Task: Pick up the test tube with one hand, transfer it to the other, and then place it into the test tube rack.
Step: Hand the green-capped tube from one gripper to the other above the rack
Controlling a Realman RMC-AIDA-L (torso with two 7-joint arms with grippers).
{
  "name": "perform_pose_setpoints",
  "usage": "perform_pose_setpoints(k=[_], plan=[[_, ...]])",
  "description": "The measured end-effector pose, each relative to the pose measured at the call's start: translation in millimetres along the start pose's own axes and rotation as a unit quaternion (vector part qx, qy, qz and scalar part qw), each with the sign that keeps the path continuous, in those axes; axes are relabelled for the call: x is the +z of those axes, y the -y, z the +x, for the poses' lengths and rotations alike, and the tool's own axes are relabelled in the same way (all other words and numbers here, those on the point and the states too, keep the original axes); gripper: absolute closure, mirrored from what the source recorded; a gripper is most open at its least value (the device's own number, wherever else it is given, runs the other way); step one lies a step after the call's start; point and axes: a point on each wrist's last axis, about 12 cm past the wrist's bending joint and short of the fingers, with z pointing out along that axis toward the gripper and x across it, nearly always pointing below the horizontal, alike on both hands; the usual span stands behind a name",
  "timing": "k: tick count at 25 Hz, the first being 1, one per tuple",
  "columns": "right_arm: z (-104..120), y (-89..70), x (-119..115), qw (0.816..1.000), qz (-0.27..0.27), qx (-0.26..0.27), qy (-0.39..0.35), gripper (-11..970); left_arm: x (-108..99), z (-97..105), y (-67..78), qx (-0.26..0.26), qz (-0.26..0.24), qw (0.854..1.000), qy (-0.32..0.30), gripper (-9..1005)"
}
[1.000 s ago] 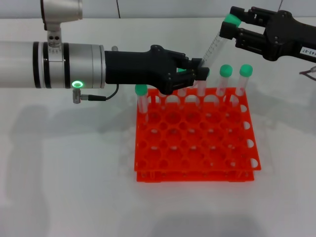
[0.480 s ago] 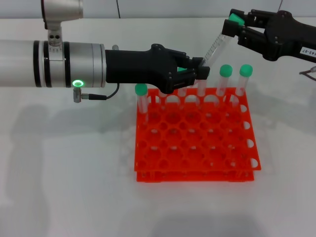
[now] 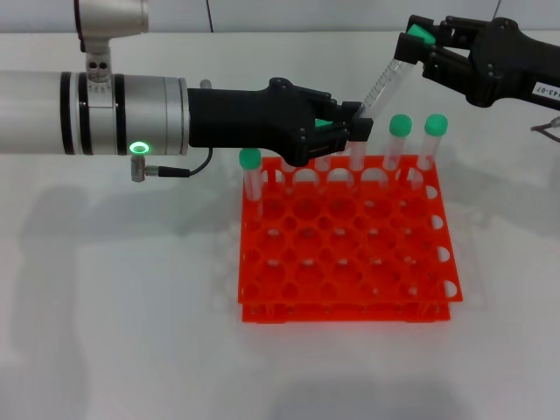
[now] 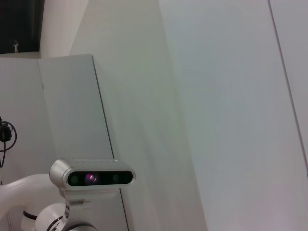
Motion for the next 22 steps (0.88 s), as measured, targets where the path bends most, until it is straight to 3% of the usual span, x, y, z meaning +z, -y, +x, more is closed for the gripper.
perform_pose_setpoints(k=[22], plan=[[-0.1,0.1,-0.4,1.000,-0.001,0.000,-0.001,669,0.4,0.4,0.4,0.000,0.000,1.000,0.000,691]])
